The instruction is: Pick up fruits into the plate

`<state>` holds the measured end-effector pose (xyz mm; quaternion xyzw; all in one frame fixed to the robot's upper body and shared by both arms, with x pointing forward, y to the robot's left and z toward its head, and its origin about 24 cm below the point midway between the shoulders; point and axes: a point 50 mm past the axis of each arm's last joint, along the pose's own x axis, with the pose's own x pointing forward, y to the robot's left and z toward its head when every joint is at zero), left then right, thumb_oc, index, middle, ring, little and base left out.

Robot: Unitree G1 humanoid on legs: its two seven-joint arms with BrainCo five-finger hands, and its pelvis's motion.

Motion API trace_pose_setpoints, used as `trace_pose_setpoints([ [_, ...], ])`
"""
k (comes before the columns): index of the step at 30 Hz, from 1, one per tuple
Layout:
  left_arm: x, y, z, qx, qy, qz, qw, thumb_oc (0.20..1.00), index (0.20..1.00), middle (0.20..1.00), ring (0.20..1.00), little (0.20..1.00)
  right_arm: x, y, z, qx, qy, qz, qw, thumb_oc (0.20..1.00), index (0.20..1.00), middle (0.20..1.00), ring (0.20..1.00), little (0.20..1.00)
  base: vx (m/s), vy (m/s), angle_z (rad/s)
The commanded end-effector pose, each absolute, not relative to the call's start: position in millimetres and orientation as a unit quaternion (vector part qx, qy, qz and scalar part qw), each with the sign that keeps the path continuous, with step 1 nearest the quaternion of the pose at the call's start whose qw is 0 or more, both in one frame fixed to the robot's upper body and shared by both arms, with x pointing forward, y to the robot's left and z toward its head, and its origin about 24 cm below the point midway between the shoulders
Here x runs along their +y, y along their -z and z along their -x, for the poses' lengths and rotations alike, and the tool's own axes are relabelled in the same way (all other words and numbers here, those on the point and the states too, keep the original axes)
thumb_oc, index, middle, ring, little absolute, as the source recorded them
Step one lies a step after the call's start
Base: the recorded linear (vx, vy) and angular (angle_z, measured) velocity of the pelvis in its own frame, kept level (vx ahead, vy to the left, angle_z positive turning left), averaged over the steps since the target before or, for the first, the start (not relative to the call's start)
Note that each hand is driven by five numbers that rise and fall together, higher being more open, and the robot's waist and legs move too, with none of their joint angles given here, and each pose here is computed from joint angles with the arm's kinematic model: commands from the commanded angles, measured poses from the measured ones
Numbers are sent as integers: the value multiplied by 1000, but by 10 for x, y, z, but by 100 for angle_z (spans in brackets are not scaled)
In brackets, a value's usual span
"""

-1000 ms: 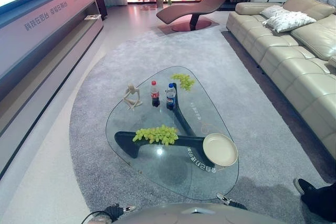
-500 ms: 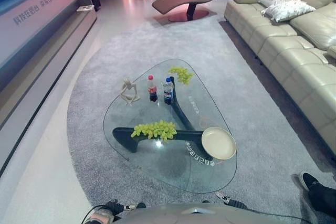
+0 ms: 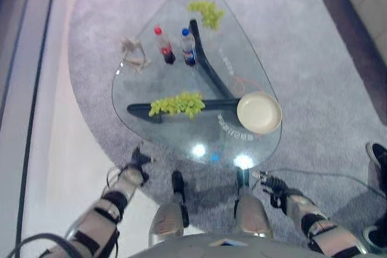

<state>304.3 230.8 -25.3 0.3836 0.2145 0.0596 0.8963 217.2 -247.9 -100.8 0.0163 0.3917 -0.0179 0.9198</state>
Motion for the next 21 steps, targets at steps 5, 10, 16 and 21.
trace_pose_setpoints([
  [5, 2701, -1004, -3702, 94, -140, -533, 829, 1000, 1000, 1000, 1000, 1000, -2284, 731, -2568, 316, -11, -53, 947, 1000, 1000, 1000, 1000, 1000, -44, -18, -4],
  [10, 2694, -1469, -3871, 58, -178, -581, 792, 1000, 1000, 1000, 1000, 1000, -2202, 668, -2659, 295, -19, -69, 953, 1000, 1000, 1000, 1000, 1000, -10, -29, -7],
  [16, 2704, -1778, -3958, 51, -209, -626, 750, 1000, 1000, 1000, 1000, 1000, -2076, 547, -2793, 260, -31, -97, 960, 1000, 1000, 1000, 1000, 1000, -16, -35, -8],
  [21, 2703, -1905, -3994, 45, -236, -636, 733, 1000, 1000, 1000, 1000, 1000, -1973, 432, -2886, 232, -44, -116, 965, 1000, 1000, 1000, 1000, 1000, -43, -17, -10],
])
